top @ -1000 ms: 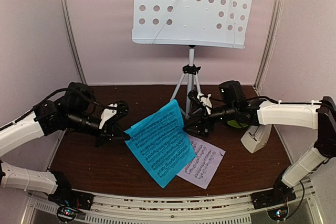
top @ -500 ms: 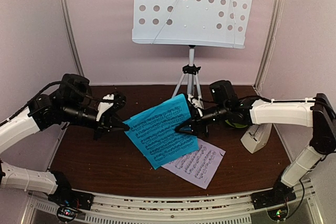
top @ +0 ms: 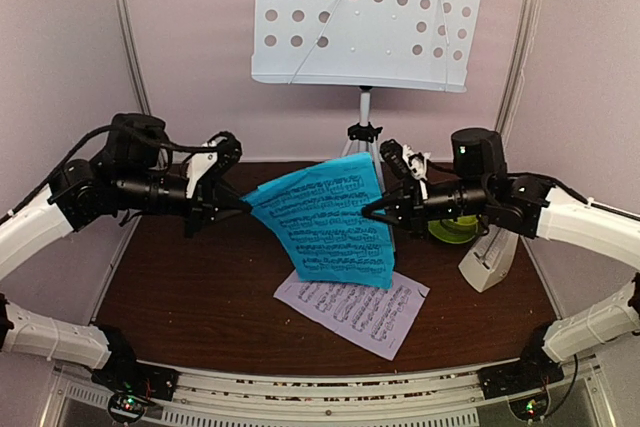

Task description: Set up the instrument practice props

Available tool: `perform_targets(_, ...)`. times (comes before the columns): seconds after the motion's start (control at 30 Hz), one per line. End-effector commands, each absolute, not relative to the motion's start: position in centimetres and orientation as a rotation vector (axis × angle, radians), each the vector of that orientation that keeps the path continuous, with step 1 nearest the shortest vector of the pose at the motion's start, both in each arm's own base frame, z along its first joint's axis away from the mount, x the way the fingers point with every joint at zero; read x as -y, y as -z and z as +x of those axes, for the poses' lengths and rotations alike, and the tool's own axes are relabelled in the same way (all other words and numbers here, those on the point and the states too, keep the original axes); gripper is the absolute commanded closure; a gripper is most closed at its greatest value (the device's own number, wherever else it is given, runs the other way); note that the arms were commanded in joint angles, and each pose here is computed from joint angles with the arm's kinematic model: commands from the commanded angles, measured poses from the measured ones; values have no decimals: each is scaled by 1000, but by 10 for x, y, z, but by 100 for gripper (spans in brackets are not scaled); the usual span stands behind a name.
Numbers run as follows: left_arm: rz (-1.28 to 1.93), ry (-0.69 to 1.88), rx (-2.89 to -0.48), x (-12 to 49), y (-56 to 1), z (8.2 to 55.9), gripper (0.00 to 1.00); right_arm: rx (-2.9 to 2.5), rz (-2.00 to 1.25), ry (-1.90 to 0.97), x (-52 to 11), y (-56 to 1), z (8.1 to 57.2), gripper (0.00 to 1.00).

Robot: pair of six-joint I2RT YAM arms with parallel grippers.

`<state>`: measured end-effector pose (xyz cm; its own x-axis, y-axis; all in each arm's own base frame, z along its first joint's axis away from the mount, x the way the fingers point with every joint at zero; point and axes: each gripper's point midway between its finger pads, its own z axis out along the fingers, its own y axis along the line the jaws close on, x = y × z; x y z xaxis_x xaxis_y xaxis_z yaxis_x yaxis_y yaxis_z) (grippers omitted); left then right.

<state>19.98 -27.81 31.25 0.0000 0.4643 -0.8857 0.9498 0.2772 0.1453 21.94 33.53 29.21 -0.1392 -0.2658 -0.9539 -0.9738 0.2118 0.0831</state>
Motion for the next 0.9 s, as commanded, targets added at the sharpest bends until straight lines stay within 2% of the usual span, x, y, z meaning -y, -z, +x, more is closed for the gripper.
perform_targets(0.0, 1187, 621, -1541, 282, -365, 218, 80, -1556, -1119, -917, -317, -339, 219, 100)
perform_targets(0.13, 1064, 598, -1497, 277, -405, 230, 55, -1525, -1010, -878, -301, -379, 219, 100)
perform_targets(0.17, 1029, 592, -1489, 275, -414, 232, 51, -1519, -978, -868, -296, -390, 220, 100)
perform_targets(0.47, 728, 514, -1444, 256, -505, 265, 46, -1363, -704, -819, -255, -496, 222, 100)
perform_targets(0.87, 603, 379, -1276, 278, -584, 298, 44, -1181, -437, -824, -208, -594, 225, 100)
